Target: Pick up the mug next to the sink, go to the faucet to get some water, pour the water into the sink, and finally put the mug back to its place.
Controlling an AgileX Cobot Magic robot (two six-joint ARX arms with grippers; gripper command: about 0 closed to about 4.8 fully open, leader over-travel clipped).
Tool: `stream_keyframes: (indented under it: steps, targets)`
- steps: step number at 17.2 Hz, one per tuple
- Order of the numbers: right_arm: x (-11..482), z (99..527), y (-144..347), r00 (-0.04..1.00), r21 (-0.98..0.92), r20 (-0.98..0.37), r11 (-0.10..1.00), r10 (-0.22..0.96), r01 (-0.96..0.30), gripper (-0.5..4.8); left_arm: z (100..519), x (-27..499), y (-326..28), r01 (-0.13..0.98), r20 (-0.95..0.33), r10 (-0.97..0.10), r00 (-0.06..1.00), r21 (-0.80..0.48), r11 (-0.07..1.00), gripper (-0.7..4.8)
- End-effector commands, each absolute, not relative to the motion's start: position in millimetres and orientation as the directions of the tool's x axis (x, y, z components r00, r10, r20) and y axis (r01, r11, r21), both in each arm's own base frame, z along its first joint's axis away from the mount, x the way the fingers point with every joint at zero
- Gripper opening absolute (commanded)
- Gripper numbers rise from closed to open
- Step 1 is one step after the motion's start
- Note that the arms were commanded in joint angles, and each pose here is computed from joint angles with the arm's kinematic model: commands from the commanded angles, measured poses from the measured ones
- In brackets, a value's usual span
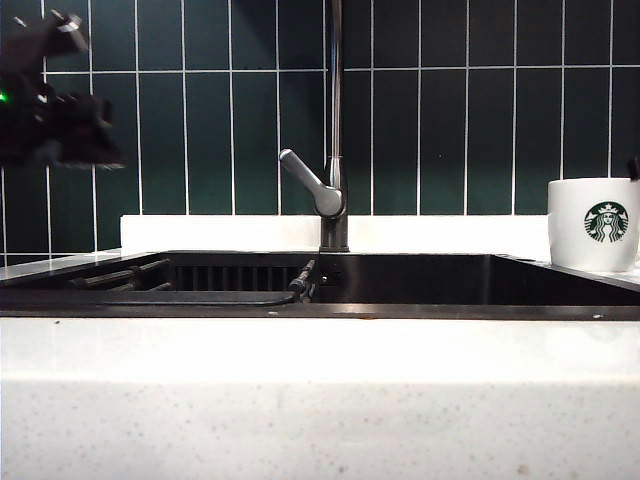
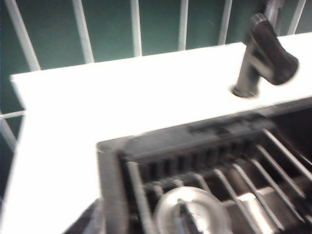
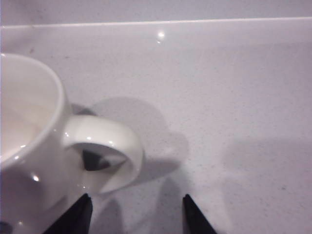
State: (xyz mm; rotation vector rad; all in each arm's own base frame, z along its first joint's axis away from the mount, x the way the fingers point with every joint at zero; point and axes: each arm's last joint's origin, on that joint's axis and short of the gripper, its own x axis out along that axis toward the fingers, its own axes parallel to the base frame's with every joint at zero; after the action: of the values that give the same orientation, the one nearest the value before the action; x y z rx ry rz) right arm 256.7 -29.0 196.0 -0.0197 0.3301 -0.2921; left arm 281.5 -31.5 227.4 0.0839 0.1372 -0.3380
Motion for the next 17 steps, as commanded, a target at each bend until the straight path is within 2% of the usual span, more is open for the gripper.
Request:
stream_keyframes:
  steps: [1,5,12,17]
  targets:
    - [267.8,189.8,-30.1,0.918,-0.060,-0.271,0.958,-0.288,0.282,2.52,220.2,291.1,-37.5,0.355,-0.108,-0.347,0.932,0.069,0.932,1.88]
    - [278.8,170.8,-31.5,0.913,-0.064,-0.286,0.957,-0.291,0.284,2.52,219.4,298.2,-44.7,0.374,-0.106,-0.366,0.924,0.069,0.925,1.88]
    - [284.4,168.5,-37.4,0.924,-0.087,-0.223,0.951,-0.310,0.297,2.53,232.1,303.4,-45.7,0.372,-0.059,-0.369,0.928,0.080,0.925,1.87]
    - [289.7,164.1,-52.7,0.926,-0.077,-0.194,0.946,-0.323,0.314,2.52,232.5,303.0,-48.6,0.417,-0.049,-0.414,0.909,0.081,0.905,1.87]
